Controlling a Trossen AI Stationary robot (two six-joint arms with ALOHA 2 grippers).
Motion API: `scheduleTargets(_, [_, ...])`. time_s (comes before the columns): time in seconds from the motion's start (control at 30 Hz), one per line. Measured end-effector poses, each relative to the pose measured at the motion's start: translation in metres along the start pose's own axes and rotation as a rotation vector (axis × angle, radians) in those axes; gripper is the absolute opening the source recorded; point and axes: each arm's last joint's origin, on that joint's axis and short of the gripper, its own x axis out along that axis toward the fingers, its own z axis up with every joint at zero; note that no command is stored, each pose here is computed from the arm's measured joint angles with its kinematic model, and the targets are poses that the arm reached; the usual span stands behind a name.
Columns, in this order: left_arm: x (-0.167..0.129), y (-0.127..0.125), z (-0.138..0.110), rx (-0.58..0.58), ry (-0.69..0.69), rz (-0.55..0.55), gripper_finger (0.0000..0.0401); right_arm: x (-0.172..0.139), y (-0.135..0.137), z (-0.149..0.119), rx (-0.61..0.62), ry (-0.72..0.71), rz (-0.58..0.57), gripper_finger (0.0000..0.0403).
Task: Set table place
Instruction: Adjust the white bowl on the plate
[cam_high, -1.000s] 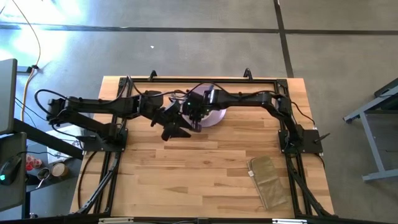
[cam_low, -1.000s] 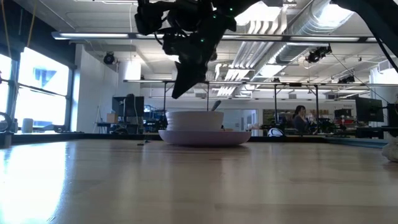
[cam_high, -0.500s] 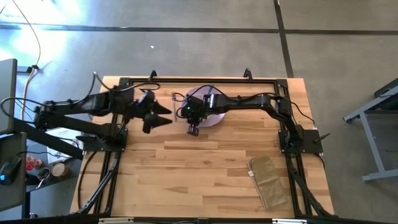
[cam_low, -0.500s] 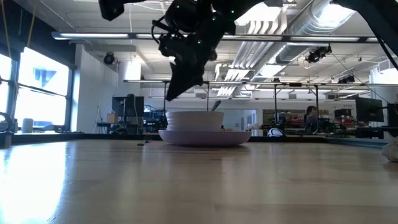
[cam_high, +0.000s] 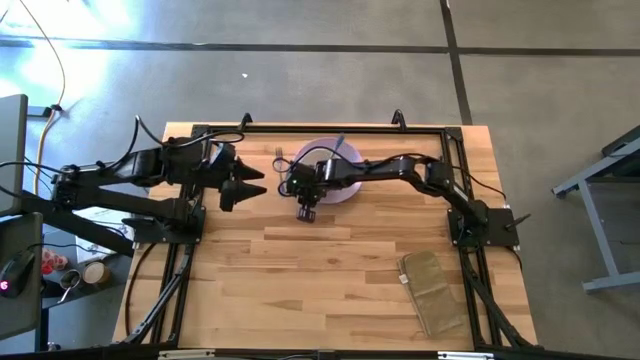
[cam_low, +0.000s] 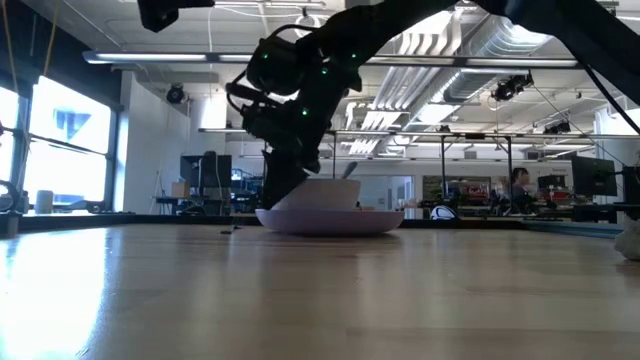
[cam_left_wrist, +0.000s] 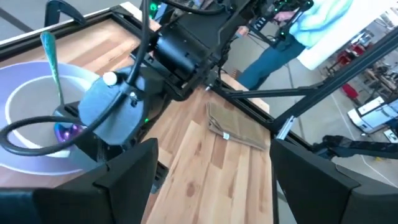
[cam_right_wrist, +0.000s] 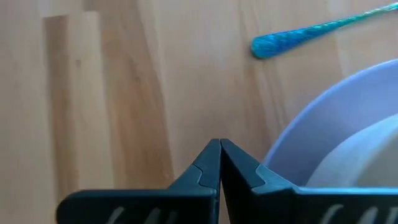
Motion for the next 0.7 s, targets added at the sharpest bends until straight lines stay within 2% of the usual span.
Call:
scheduleTargets(0.33, [0.000,0.000,0.000,-0.002,0.002,0.001,0.0298,0.000,-0.016,-0.004,0.028,0.036,-0.024,0.0000])
scheduleTargets(0.57, [0.000,0.000,0.000,-0.002,0.000,0.005,0.0298,-0.004,-0.016,-0.008,0.022,0.088,-0.032,0.0000])
scheduleTargets(0.7, [0.000,0.000,0.000,-0.003,0.000,0.005,0.0298,-0.017,-0.014,-0.007,0.015,0.092,-0.040,0.0000])
